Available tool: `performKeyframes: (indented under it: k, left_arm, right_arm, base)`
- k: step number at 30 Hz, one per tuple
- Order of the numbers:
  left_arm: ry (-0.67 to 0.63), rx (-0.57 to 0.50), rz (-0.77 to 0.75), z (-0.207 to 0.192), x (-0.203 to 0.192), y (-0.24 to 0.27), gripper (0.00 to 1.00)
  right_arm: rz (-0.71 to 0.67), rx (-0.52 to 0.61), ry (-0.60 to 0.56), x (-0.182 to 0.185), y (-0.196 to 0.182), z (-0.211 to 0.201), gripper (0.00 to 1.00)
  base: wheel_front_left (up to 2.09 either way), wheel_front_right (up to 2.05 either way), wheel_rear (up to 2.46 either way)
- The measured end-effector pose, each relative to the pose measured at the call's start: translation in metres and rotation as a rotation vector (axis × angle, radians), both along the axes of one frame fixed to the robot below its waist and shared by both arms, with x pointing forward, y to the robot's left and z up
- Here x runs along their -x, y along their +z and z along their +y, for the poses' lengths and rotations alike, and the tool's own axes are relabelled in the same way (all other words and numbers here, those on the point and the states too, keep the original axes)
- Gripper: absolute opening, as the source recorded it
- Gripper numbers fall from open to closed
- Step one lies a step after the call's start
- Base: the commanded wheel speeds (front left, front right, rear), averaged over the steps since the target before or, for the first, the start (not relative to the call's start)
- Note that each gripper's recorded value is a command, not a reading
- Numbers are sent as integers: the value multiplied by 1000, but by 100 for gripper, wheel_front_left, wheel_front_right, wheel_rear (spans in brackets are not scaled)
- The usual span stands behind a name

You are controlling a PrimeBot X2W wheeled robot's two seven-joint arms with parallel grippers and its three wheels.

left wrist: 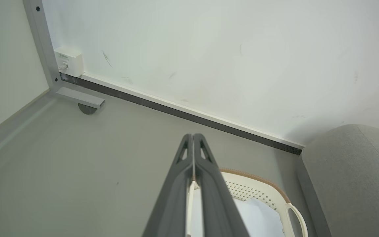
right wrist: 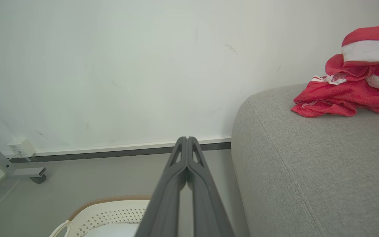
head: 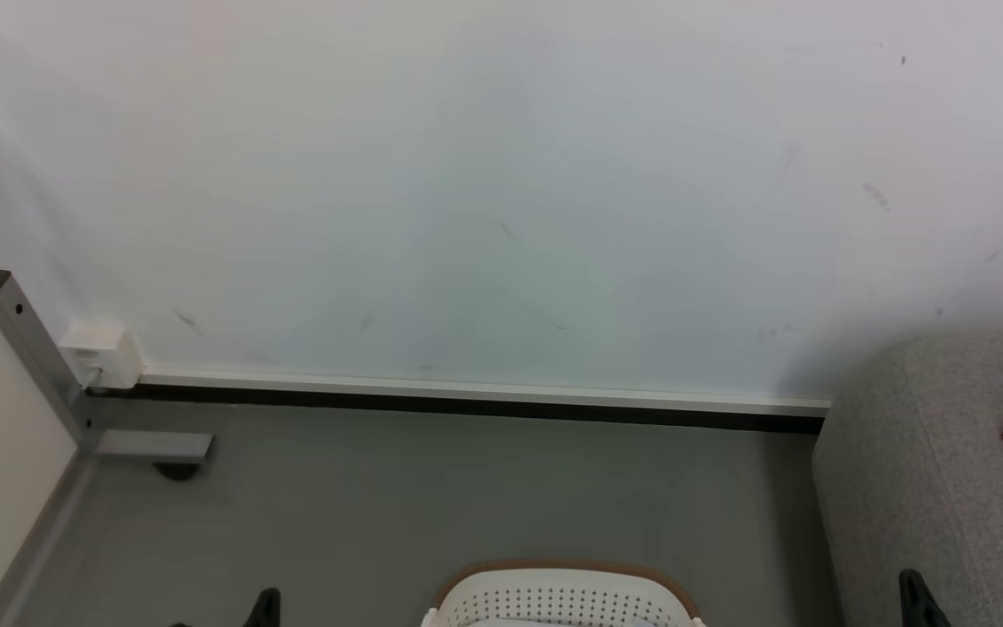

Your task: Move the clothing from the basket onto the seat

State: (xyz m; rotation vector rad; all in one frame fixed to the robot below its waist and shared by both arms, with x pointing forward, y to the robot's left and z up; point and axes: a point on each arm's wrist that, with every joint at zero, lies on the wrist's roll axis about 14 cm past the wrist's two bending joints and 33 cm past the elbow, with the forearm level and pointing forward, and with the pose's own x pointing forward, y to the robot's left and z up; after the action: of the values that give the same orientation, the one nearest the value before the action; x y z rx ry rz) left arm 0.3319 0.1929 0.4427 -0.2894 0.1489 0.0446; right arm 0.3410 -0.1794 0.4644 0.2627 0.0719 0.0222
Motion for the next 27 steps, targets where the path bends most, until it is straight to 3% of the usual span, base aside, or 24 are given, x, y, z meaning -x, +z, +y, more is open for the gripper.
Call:
performKeyframes:
  k: [27]
  left_arm:
    - [98,416,-18,8,-16,15,0]
  right_arm:
    - [12,-429,-85,-14,9,-10,0]
  base:
    - [0,0,0]
